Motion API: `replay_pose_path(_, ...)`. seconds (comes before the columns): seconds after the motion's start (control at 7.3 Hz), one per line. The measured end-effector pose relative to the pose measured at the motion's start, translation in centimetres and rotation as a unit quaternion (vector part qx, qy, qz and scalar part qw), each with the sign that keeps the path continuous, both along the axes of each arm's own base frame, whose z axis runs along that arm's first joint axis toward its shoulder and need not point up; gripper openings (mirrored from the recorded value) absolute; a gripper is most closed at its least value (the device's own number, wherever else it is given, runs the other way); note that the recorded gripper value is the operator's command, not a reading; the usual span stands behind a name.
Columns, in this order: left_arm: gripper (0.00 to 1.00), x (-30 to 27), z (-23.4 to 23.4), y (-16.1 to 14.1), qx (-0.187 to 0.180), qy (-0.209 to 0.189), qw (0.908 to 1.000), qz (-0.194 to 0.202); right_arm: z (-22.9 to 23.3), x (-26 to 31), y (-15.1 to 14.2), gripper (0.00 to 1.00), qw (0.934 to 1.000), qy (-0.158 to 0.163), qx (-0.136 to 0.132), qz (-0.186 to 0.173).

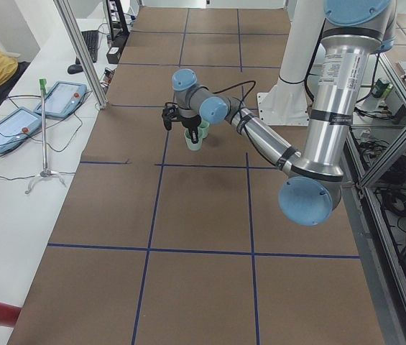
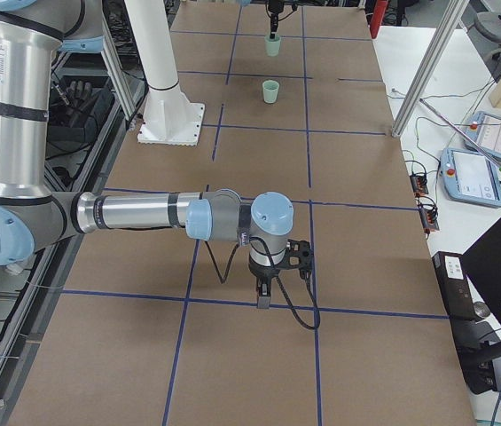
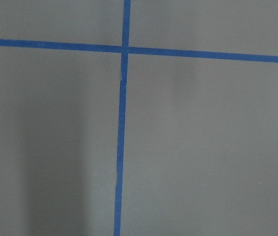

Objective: Stack cups
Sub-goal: 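Carry the held cup over the other green cup and lower it in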

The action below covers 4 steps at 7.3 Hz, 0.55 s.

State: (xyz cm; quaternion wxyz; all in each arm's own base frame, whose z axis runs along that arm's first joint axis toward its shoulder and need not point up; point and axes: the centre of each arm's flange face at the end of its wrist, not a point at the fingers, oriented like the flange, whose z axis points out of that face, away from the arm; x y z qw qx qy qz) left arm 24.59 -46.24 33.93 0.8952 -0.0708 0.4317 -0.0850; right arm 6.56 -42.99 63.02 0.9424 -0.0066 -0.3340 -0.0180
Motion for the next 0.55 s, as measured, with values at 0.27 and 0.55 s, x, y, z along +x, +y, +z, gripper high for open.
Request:
replay_pose_path(0.27, 0.00, 6.2, -5.8, 0.4, -0.040, 0.019, 0.9990, -0.011, 0.0, 0.0, 0.0, 1.00, 1.0000, 0.000, 0.000, 0.000)
replay_pose_path(0.55, 0.00, 10.6, -7.7, 0.8, -0.066, 0.018, 0.9976, -0.008, 0.0, 0.0, 0.0, 1.00, 1.0000, 0.000, 0.000, 0.000)
